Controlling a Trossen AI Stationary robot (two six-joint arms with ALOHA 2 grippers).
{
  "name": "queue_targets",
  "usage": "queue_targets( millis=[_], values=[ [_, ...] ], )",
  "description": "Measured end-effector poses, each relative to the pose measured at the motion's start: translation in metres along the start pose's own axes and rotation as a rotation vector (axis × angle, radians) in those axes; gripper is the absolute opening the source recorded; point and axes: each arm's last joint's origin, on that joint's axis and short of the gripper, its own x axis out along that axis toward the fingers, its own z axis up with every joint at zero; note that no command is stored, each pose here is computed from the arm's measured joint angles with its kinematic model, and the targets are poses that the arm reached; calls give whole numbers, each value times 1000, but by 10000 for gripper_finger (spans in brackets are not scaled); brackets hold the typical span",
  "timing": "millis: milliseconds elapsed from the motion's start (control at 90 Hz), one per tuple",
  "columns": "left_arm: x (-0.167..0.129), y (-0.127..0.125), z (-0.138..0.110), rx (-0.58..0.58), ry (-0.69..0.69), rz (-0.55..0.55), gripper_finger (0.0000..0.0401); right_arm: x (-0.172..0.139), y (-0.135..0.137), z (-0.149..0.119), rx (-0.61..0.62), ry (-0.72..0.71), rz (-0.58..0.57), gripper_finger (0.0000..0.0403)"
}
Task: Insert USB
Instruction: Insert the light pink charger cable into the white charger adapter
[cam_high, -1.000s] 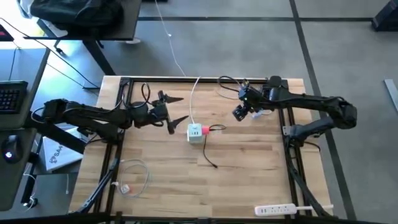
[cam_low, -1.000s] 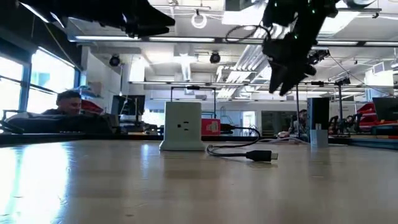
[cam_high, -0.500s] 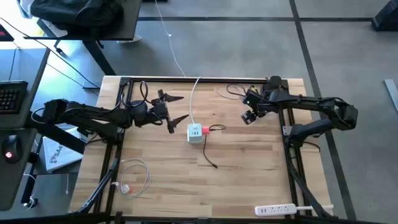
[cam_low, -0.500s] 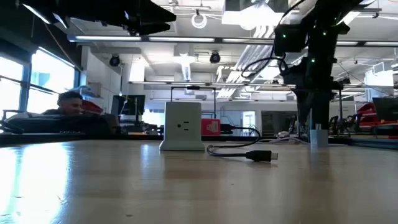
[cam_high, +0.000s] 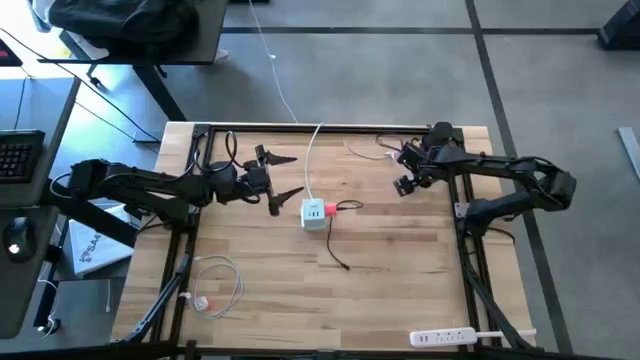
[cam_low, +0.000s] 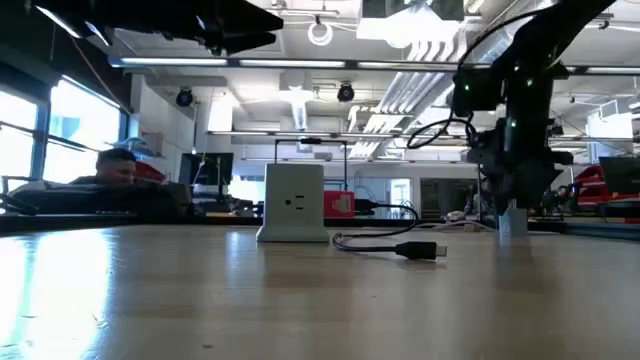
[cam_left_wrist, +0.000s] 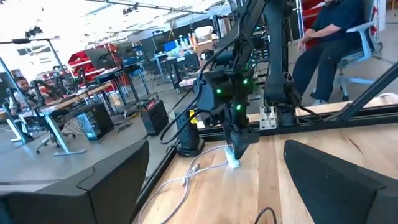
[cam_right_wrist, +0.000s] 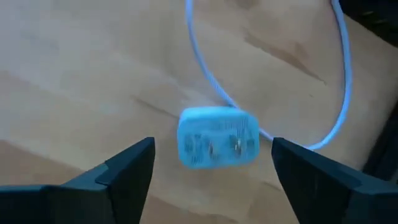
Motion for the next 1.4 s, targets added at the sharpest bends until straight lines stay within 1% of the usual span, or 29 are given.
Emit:
queue_targets(
  millis=[100, 322, 511, 644, 867, 1033, 1156, 1278, 1333, 1400],
  values=[
    [1, 2, -1, -1, 2, 11, 353, 5, 0, 1, 15, -18, 48, 286],
    [2, 8, 0, -5, -21, 12, 353, 12, -5, -4, 39, -10, 34, 286],
    [2, 13, 4, -3, -75, 0, 353, 17, -2, -2, 29, -79, 74, 284],
    [3, 17, 3, 6, -76, 11, 353, 18, -2, -2, 11, -86, 76, 267],
    [4, 23, 2, 2, -76, 41, 353, 18, -3, -6, 4, -46, 60, 232],
    [6, 25, 3, -17, -113, 38, 353, 18, -4, -7, -24, -34, 48, 213],
    [13, 22, -2, -20, -130, 12, 353, 18, -4, -6, -46, -51, 49, 186],
    [26, 17, -16, 53, -104, 3, 353, 18, -3, -5, -80, -54, 50, 156],
    [33, 15, -26, 65, -82, 0, 353, 16, -3, -5, -97, -47, 54, 155],
    [40, 13, -36, 53, -77, 7, 353, 12, -1, -3, -119, -34, 66, 155]
  ],
)
